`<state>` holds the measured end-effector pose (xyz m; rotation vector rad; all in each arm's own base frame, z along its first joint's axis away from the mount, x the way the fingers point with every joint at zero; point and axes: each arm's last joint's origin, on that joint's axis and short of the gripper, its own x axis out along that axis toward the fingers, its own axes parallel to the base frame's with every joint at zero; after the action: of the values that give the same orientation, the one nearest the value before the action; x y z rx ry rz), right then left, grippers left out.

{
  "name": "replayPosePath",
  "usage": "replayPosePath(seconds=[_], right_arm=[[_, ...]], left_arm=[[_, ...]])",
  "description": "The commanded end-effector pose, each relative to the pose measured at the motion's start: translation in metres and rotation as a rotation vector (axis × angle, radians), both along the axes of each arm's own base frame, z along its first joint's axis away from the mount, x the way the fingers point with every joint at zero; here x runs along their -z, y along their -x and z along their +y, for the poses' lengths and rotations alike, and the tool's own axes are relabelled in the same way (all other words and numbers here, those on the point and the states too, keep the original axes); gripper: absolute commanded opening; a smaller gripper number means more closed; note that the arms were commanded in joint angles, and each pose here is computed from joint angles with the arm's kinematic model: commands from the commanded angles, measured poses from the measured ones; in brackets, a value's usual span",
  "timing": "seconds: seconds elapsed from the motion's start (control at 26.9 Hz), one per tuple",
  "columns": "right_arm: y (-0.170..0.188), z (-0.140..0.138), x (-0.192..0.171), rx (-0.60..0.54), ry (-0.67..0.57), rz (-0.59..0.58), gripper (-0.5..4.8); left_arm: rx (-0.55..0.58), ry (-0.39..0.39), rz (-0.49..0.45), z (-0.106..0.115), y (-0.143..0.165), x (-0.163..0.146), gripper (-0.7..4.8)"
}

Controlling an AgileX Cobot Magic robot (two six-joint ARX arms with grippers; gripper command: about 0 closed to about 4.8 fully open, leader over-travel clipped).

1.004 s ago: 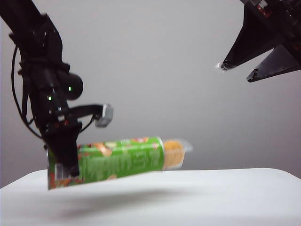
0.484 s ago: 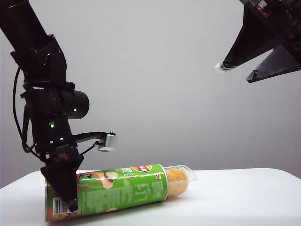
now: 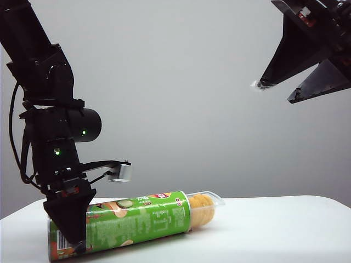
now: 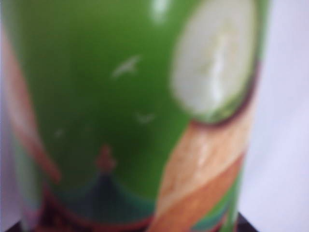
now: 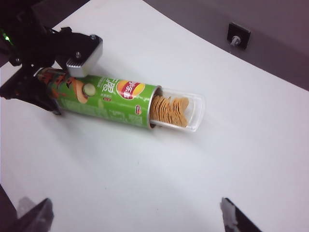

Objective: Pick up the green tub of chips from the desk, pull out the transparent container with the chips inside partially, and then place the chips back on the desk.

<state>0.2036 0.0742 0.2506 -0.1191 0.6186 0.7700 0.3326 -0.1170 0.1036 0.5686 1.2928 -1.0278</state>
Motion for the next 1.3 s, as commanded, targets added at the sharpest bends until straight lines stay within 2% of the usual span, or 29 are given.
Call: replayPosePath(seconds=[0.04,0.26,0.37,0.45,0.6,0.71,0.78,0.86,0.93,0.97,1.0,1.04,1.12,1.23,1.26,1.3], right_arm=[[-0.001,0.001,0.001,-0.002,-0.006,0.003,4.79],[-0.004,0.002,0.003,-0.020,-0.017,0.014,4.79],[-0.004,0.002,0.002,-0.019,-0.019,0.006,4.79],[-0.004,0.002,0.002,-0.014,-0.020,0.009,4.79],[-0.004,0.002,0.002,0.014,-0.047,0.039,4.79],[-0.005,0.002,0.001,0.037,-0.065,0.045,4.79],[-0.007,0.002,-0.001,0.059,-0.085,0.026,4.79],[-0.009,0.002,-0.005,0.078,-0.110,0.003,4.61],[-0.010,0.002,-0.010,0.097,-0.150,-0.028,4.36],[-0.010,0.001,-0.013,0.112,-0.168,-0.041,4.03],[-0.009,-0.002,-0.020,0.131,-0.209,-0.078,3.28],[-0.008,-0.003,-0.023,0.138,-0.217,-0.098,3.04],[-0.003,-0.013,-0.033,0.172,-0.232,-0.151,2.91],[0.005,-0.024,-0.041,0.230,-0.250,-0.217,2.90],[0.012,-0.036,-0.045,0.288,-0.279,-0.279,2.63],[0.015,-0.040,-0.046,0.306,-0.301,-0.305,2.60]], left_arm=[[-0.042,0.003,-0.030,0.000,0.000,-0.012,4.79],[-0.065,-0.025,-0.155,0.004,0.004,-0.054,4.79],[-0.076,-0.053,-0.188,0.007,0.011,-0.073,4.79],[-0.129,-0.112,-0.240,0.014,0.024,-0.102,4.79],[-0.181,-0.115,-0.331,0.023,0.049,-0.147,4.79],[-0.222,-0.067,-0.433,0.031,0.072,-0.182,4.79],[-0.217,0.018,-0.504,0.035,0.089,-0.202,4.79],[-0.235,0.064,-0.573,0.041,0.104,-0.212,4.79],[-0.293,0.096,-0.634,0.052,0.117,-0.214,4.79],[-0.329,0.119,-0.661,0.058,0.125,-0.212,4.79],[-0.385,0.159,-0.701,0.068,0.138,-0.205,4.79],[-0.416,0.174,-0.726,0.073,0.144,-0.202,4.79],[-0.481,0.201,-0.814,0.088,0.165,-0.194,4.79],[-0.546,0.233,-0.891,0.100,0.184,-0.191,4.79],[-0.571,0.305,-0.916,0.105,0.196,-0.191,4.79],[-0.578,0.335,-0.925,0.107,0.200,-0.191,4.79]])
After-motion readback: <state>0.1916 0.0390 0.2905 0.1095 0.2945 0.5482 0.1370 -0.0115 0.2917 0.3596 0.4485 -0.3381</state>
